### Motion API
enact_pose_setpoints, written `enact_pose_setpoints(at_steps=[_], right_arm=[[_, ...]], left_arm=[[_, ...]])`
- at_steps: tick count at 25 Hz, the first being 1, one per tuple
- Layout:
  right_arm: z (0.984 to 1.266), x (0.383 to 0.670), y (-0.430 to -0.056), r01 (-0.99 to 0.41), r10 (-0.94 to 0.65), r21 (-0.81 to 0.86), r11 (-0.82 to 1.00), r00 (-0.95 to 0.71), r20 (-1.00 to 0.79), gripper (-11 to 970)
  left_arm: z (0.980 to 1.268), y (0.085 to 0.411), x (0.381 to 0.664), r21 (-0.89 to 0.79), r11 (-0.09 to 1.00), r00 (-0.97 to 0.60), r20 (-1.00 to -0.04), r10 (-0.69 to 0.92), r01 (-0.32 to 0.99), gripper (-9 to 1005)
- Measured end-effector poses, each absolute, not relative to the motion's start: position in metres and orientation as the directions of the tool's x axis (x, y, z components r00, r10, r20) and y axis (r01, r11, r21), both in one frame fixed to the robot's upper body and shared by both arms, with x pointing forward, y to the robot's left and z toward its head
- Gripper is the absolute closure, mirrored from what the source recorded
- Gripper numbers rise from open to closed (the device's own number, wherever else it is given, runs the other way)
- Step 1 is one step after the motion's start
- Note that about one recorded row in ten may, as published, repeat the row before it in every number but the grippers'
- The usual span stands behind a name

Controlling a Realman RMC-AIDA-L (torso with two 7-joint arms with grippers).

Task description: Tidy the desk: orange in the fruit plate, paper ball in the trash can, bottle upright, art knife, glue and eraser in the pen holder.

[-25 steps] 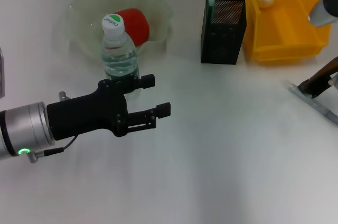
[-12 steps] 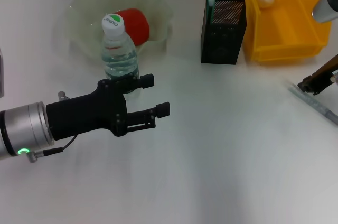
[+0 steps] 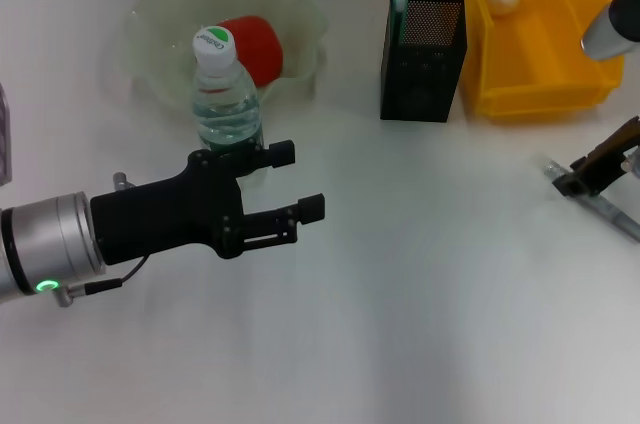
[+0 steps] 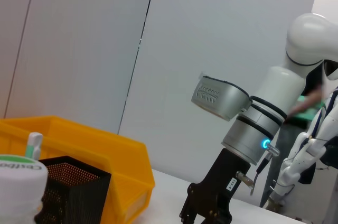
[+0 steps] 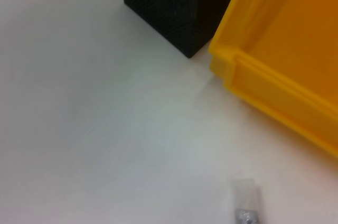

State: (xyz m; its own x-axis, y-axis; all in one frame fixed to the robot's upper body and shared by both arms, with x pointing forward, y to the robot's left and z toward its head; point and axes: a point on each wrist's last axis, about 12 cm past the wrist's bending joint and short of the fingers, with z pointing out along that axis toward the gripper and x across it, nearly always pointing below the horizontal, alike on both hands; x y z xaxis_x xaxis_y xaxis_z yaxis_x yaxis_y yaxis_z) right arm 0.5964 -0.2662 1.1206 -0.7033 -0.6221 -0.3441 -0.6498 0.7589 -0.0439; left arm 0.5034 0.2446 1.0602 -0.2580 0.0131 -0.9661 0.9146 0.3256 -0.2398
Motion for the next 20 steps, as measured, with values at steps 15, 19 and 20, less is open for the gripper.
enact_pose_setpoints(at_steps=[15,19,20], right_arm=[[1.118,0.596,-0.265,-0.652,-0.617,-0.028,0.758,-0.702,-0.356,783],[1.14,0.592,-0.266,-0.655,-0.573,0.015,0.755,-0.671,-0.47,821],[1.15,0.591,-0.268,-0.655,-0.55,0.023,0.755,-0.652,-0.521,822]], left_arm=[[1.06,0.245,0.503,-0.24,0.327,-0.258,-0.966,0.012,0.914,198],[1.059,0.245,0.502,-0.242,0.328,-0.26,-0.966,0.011,0.913,198],[1.059,0.245,0.502,-0.243,0.329,-0.261,-0.965,0.011,0.913,198]])
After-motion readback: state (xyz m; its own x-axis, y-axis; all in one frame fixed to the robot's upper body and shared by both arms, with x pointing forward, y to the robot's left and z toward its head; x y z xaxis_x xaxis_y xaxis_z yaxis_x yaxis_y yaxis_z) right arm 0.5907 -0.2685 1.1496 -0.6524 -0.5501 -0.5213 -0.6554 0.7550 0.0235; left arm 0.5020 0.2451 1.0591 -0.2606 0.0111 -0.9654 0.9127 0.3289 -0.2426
